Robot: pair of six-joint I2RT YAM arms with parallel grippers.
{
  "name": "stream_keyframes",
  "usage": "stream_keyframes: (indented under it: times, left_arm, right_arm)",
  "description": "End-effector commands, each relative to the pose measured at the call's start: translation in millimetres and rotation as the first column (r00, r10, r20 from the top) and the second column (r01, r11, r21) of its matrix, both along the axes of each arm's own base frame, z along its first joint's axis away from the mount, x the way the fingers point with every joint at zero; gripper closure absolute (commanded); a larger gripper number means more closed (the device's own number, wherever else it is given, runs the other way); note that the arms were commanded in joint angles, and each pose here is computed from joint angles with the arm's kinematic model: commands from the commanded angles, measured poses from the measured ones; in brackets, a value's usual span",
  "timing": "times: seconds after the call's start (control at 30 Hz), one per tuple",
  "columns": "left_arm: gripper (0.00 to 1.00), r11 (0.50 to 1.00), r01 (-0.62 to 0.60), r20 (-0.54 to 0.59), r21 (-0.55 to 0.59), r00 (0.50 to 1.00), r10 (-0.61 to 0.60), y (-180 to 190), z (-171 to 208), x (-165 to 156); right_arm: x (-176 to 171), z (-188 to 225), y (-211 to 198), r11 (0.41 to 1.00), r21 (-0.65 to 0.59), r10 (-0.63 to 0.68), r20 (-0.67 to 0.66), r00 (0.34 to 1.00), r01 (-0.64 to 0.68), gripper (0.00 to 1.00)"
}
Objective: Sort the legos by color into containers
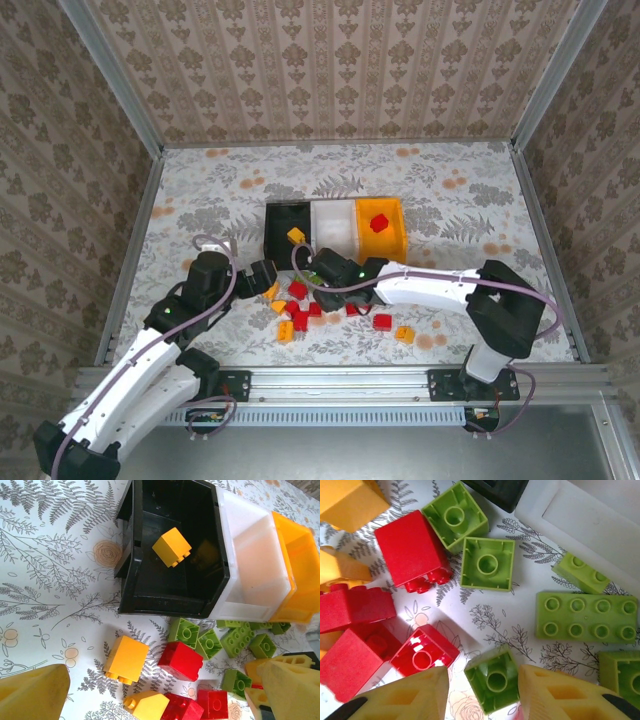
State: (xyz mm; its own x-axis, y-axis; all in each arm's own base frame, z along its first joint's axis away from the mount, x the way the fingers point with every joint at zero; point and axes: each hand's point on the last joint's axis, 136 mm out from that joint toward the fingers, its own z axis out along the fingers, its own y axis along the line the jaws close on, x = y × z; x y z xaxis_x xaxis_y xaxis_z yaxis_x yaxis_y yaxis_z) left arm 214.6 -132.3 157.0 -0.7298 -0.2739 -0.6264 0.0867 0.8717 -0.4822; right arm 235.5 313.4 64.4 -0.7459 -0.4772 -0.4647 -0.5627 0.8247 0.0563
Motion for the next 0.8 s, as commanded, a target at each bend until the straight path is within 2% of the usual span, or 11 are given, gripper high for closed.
stream_keyframes:
  times: [0.0,0.2,0.47,0.77]
  left_arm:
    - [0.00,1.000,-0.011,-0.021,-0.019,1.000,0.011,1,-4,-2]
    - [0.00,1.000,-0.015,-0.028,-0.017,0.999,0.015,3,-5,-2]
    - [0.00,1.000,-0.024,-0.033,-0.015,0.999,0.023,6,-6,-2]
    - [0.00,0.999,-0.025,-0.039,-0.022,0.999,0.024,6,-5,-2]
  right_arm:
    - [4,-9,-9,0.997,-0.080,0.000,0.005,1.000,0.000,0.56]
    - [0,-27,-24,0.986,-0.168,-0.001,-0.014,1.000,-0.001,0.55]
    - [-4,-41,-26,0.980,-0.200,0.009,-0.036,0.999,-0.016,0.50]
    - [-5,-36,-17,0.969,-0.239,0.063,0.002,0.998,-0.060,0.52]
